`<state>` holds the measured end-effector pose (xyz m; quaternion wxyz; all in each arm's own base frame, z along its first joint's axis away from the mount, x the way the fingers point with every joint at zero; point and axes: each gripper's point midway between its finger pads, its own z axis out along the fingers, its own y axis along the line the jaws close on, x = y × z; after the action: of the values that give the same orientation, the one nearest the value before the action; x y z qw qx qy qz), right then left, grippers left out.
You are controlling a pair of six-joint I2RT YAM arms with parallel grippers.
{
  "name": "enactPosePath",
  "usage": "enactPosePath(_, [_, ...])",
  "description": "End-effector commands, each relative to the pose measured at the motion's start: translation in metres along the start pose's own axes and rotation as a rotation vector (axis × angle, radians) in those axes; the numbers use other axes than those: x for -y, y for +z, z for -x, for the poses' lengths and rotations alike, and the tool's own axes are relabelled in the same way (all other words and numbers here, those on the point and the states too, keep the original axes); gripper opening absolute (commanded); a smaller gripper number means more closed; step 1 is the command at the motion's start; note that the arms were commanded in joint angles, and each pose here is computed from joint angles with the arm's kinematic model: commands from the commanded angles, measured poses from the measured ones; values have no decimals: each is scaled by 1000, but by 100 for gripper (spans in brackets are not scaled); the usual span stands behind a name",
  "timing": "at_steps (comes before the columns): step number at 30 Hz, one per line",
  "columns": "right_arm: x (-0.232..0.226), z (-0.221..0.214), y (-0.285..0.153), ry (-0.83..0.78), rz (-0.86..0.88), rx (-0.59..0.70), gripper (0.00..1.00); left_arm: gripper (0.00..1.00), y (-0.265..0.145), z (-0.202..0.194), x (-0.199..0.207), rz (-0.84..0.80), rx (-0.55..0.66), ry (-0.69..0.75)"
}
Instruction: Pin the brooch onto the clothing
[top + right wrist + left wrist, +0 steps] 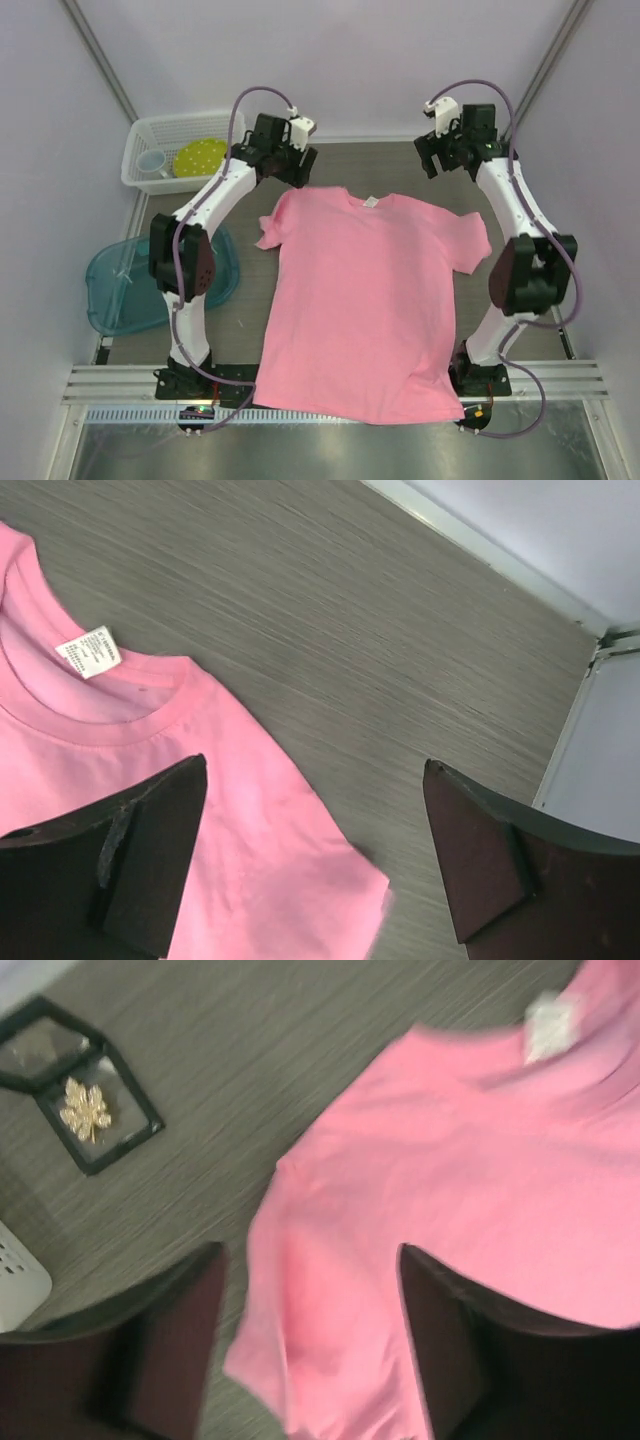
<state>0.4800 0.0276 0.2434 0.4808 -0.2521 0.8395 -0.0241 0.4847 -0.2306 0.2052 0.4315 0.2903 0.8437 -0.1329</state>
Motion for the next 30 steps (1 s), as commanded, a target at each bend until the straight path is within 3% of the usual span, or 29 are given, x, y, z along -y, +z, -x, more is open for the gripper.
enactPosePath(1, [51,-1,1,30,-65,-124,93,83,-25,10,-47,119,-19,-37])
enactPosePath(5, [43,-47,-10,112,64,-236,92,84,-43,-10,-48,109,-19,-22])
enactPosePath(8, [29,-93,-17,140,101,-349,90,82,-42,-42,-39,75,-95,-27])
enactPosePath(13, [13,-152,-35,178,108,-484,75,65,-33,-80,-23,-8,-191,-65])
enactPosePath(17, [7,-179,-34,209,107,-541,68,60,-20,-95,-7,-88,-228,-135])
enactPosePath(20, [4,-194,-22,240,103,-571,63,64,-7,-106,-4,-110,-267,-181])
enactPosePath(24, [5,-211,-1,264,92,-597,59,65,10,-121,-9,-63,-303,-256])
enactPosePath(30, [6,-231,29,282,107,-642,56,55,30,-153,-26,28,-377,-316])
